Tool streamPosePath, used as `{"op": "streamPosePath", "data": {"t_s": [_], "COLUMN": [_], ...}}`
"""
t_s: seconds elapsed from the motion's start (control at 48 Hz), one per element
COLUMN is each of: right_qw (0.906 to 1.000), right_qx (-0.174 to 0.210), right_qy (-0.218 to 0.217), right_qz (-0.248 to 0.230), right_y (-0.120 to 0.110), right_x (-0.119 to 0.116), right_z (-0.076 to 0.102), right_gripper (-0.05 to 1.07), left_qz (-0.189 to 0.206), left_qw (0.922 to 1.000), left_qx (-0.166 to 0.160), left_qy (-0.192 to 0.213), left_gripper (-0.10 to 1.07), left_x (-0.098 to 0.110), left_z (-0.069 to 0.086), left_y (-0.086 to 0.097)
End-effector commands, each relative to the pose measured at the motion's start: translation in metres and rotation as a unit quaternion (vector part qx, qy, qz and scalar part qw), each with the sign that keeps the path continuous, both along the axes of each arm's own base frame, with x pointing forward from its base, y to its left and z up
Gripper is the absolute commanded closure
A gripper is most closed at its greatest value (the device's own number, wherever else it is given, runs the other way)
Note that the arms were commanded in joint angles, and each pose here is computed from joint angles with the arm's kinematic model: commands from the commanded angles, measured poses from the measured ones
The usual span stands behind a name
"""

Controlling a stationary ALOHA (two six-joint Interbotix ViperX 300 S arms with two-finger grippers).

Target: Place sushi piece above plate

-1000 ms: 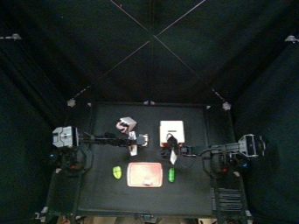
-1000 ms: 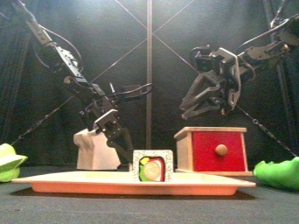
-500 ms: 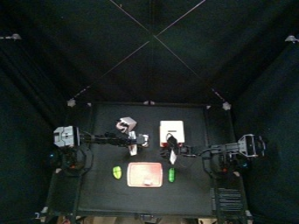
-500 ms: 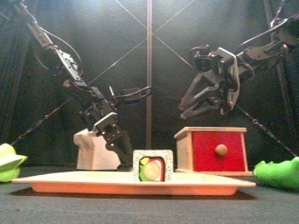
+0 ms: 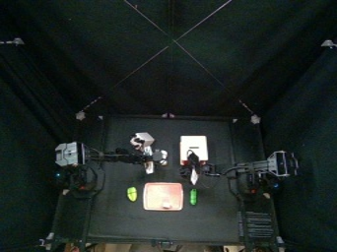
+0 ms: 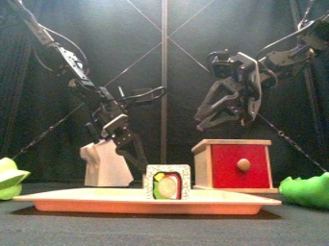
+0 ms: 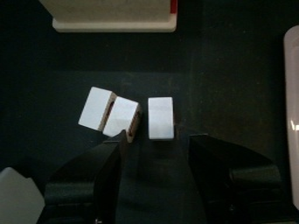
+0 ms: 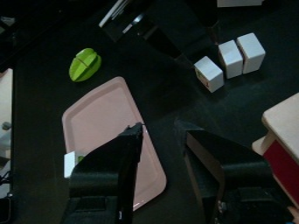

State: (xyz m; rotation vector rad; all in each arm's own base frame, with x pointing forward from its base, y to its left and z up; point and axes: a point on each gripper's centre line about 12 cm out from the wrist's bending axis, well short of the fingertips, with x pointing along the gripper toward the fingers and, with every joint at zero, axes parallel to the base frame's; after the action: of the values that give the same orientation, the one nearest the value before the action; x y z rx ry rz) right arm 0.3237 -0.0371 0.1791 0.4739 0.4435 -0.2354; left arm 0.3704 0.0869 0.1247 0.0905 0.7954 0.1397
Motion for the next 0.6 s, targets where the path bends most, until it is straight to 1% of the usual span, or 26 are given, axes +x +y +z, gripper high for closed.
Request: {"op": "streamPosePath", "data": {"t_s": [0.0, 0.208, 0.354, 0.521, 0.583], "right_qw": [0.9998, 0.9998, 0.9998, 0.9999, 0.9999], "right_qx": [-0.003, -0.003, -0.003, -0.002, -0.002], "right_qy": [-0.018, -0.018, -0.018, -0.017, -0.017], "right_qz": [-0.001, -0.001, 0.000, -0.001, 0.001], "right_y": [-0.002, -0.002, -0.001, -0.001, 0.000], "right_x": [0.005, 0.004, 0.005, 0.004, 0.004], "right_z": [0.012, 0.012, 0.013, 0.012, 0.013], "right_gripper": [0.28, 0.28, 0.28, 0.28, 0.28], "left_qz": [-0.018, -0.053, -0.071, -0.082, -0.092], "left_qw": [0.9994, 0.9976, 0.9964, 0.9956, 0.9946], "left_qx": [0.009, 0.013, 0.013, 0.007, 0.002], "left_qy": [-0.026, -0.041, -0.044, -0.044, -0.048], "left_gripper": [0.13, 0.13, 0.13, 0.13, 0.13], "left_x": [0.004, 0.004, 0.004, 0.006, 0.008], "left_z": [0.022, 0.038, 0.040, 0.038, 0.039], "left_y": [-0.013, -0.041, -0.055, -0.065, -0.076]}}
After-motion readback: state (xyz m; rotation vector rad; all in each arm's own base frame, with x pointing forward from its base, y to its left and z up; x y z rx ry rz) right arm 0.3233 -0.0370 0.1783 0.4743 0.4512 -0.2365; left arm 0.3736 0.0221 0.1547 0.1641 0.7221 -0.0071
